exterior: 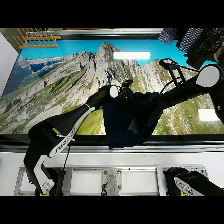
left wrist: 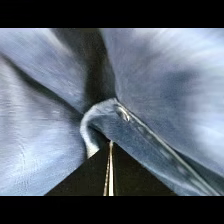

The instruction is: Fold the clothes and pants, and hang the long-sleeved shirts on hangers.

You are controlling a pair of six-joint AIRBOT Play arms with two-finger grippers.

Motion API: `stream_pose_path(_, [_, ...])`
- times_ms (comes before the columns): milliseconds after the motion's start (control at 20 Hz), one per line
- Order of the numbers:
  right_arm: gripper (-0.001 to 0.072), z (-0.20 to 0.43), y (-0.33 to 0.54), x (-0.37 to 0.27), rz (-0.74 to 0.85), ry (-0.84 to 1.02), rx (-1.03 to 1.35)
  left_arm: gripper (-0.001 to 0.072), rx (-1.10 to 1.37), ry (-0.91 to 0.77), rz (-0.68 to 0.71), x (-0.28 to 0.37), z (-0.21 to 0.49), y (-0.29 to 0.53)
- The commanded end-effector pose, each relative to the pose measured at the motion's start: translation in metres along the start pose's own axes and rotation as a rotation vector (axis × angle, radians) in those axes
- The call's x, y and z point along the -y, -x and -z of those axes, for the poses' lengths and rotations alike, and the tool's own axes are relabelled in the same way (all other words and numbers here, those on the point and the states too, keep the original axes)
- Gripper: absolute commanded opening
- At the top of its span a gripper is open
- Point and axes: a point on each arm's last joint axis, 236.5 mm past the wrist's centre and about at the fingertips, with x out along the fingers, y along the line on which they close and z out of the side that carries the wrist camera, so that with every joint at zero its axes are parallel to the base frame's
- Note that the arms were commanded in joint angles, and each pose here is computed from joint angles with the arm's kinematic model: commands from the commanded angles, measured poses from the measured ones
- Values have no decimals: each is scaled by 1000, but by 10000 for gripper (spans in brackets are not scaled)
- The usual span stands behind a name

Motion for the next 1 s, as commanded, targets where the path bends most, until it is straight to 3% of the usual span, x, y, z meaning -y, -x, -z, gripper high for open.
stream_pose_path(0, [30, -3, -1, -8, -2, 43, 9, 5, 110, -47, -100, -29, -33, 68])
stream_pose_path(300, [30, -14, -28, -75, -62, 237, 16, 6, 267, 10, -199, -83, -63, 185])
stream_pose_path(650, [35, 2, -131, -219, -185, 553, -24, 6, 397, 95, -255, -126, -66, 282])
stream_pose_path(700, [106, 3, -150, -246, -206, 594, 10, 6, 417, 107, -263, -131, -65, 295])
stream_pose_path(800, [581, 4, -169, -289, -243, 652, 87, 6, 457, 130, -279, -140, -63, 319])
stream_pose_path(850, [654, 2, -167, -301, -257, 665, 123, 6, 475, 143, -288, -145, -60, 331])
stream_pose_path(950, [649, -5, -150, -295, -256, 653, 148, 6, 494, 169, -305, -156, -50, 345])
